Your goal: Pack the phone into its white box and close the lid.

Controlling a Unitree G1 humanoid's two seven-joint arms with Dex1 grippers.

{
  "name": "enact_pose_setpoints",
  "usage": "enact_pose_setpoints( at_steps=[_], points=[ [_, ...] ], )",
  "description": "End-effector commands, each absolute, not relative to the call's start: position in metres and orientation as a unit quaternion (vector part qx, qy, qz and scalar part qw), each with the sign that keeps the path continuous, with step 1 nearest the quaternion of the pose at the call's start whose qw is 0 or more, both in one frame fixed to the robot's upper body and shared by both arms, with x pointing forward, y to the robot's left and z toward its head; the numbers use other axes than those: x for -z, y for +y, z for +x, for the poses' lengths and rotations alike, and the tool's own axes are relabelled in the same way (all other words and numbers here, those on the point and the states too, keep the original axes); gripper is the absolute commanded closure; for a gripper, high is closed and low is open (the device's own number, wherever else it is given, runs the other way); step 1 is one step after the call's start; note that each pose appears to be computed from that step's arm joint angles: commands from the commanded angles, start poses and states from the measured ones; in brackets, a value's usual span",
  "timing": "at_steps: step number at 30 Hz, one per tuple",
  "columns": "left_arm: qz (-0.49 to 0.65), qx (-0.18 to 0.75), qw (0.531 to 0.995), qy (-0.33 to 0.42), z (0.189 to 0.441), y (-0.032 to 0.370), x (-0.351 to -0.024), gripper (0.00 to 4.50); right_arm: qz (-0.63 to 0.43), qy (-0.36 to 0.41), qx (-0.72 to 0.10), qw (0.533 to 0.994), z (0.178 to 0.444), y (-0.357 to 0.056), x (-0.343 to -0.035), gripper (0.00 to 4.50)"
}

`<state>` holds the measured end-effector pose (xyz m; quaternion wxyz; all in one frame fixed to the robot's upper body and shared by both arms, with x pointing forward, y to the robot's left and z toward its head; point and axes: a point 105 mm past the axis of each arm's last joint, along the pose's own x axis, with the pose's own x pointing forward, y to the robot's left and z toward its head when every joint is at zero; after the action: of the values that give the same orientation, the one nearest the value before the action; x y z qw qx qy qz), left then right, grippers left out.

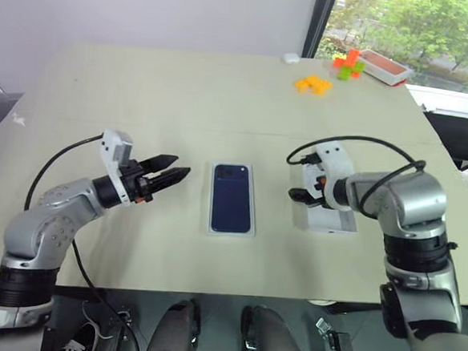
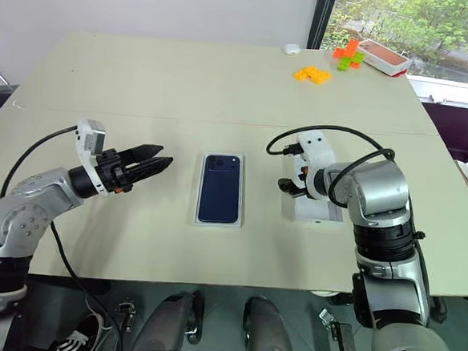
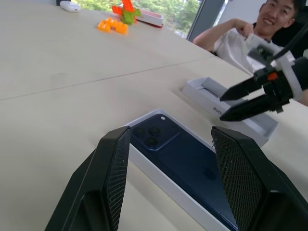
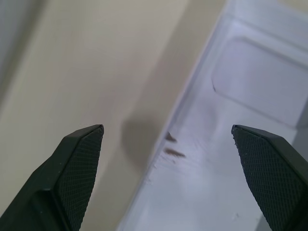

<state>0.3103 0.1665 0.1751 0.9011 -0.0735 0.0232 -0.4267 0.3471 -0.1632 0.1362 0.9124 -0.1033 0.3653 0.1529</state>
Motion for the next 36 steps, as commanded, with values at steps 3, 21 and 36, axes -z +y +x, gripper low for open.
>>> enact_pose_setpoints(
  at_steps=[3,21,36],
  points=[
    [-0.057,0.433,0.899,0.002,0.303,0.17,-0.184,1.66,-0.077,0.35,-0.144,0.923,0.352,-0.156,-0.143,0.02],
    [-0.053,0.428,0.902,0.001,0.303,0.167,-0.183,1.66,-0.057,0.374,-0.115,0.918,0.359,-0.144,-0.132,0.02],
    [-0.057,0.42,0.906,-0.001,0.306,0.164,-0.183,1.73,-0.075,0.386,-0.099,0.914,0.358,-0.15,-0.13,3.87]
  ],
)
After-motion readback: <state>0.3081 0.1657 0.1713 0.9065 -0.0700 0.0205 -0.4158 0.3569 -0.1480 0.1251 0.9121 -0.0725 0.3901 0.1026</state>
